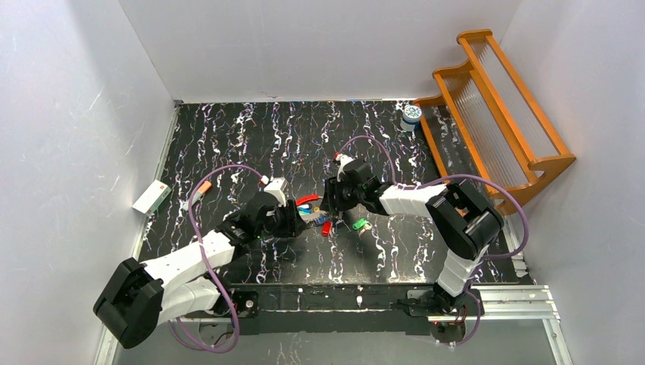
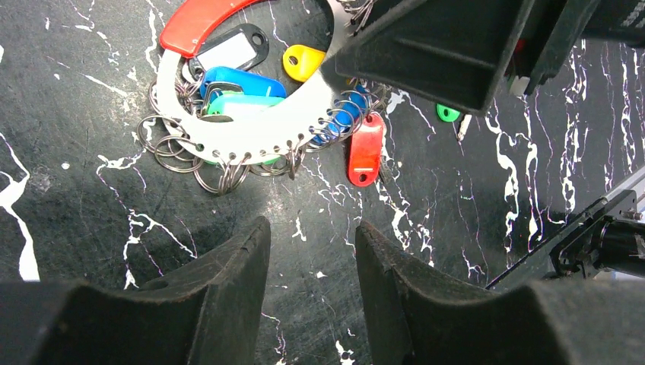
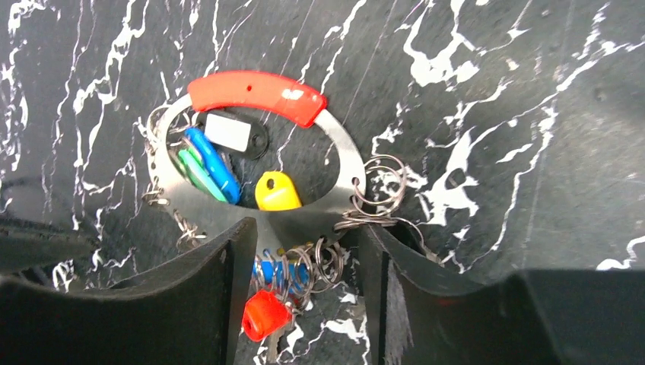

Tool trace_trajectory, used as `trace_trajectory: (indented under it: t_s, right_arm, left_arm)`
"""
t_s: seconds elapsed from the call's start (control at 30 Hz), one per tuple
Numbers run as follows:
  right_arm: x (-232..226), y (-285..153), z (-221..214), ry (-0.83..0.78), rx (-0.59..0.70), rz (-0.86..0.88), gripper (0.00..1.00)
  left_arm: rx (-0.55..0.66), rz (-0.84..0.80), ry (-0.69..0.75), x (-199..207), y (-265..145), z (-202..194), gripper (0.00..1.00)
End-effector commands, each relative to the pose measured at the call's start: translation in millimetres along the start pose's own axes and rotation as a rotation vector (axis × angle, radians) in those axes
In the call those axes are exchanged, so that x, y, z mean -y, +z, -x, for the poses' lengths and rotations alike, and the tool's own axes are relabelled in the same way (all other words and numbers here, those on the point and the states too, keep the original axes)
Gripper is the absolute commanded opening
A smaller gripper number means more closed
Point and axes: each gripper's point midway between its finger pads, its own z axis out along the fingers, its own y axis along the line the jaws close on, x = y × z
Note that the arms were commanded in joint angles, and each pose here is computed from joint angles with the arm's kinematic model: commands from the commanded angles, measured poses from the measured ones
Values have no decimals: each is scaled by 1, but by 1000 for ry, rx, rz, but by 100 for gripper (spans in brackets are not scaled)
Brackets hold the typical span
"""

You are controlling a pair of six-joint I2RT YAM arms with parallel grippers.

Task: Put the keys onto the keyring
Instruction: Move the keyring to the center of the board.

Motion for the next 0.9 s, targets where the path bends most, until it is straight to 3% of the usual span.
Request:
trace_trajectory:
  t_s: [0.0, 0.3, 0.6, 0.87]
  right_arm:
    - [7, -5, 18, -48, 30, -62, 62]
    - [-5, -34, 29, -76, 80, -80, 60]
    - [-54, -32, 17, -94, 35, 175, 42]
    - [-69, -14, 4, -72, -45, 250, 40]
  left_arm:
    - [15, 16, 8, -3, -3, 5, 43]
    - [26, -1, -25, -2, -1, 9, 43]
    - [31, -6, -35, -3, -1, 12, 43]
    - [23, -2, -35, -4, -3, 10, 43]
